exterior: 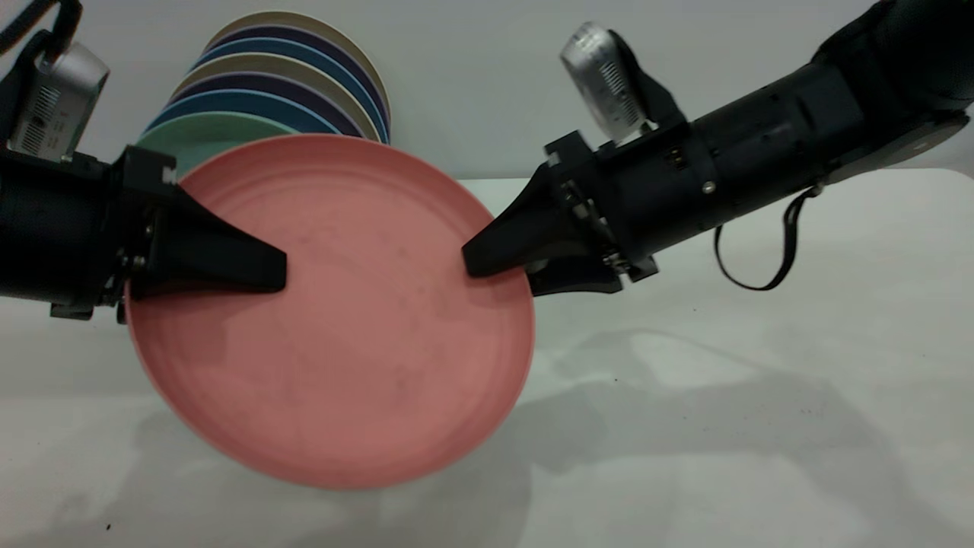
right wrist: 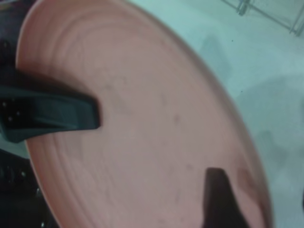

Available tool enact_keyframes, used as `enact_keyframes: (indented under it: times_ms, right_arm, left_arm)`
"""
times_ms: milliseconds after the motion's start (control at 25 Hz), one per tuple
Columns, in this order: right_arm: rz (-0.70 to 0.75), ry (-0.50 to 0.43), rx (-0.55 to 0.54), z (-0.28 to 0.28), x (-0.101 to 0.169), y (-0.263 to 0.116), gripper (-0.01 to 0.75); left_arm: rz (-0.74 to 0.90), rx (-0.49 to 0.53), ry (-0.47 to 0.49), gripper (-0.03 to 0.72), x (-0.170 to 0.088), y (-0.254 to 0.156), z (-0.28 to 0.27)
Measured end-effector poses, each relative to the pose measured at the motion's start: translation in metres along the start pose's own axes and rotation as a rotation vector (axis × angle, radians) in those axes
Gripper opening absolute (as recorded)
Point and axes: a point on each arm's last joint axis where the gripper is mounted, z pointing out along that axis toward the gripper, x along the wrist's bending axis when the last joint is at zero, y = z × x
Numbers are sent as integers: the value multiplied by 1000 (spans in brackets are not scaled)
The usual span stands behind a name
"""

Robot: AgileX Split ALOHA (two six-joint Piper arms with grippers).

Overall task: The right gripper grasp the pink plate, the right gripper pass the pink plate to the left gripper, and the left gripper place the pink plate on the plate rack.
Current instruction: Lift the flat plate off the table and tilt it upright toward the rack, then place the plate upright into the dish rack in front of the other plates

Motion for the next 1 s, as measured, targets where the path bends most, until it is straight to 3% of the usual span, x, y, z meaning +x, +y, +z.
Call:
enact_keyframes:
  times_ms: [160,320,520,720,1000]
  right_arm:
    - [49,52,-57,-34,-17,7,570]
    - [132,42,-129,-78,-42,11,572]
    - [221,-37,-109,-120,-70,0,548]
    - [317,-236,-6,-142,-92,-17,544]
    - [360,-542,178,-166,-92,-25,541]
  left_arm:
    - [146,11,74,128,5,0,-2]
    - [352,-5,129,128,3,6,-8]
    - [601,-57,149,128,-12,24,-21]
    - [756,-57,223,128,-21,48,-32]
    - [1064,87,226,128,-35,78,-43]
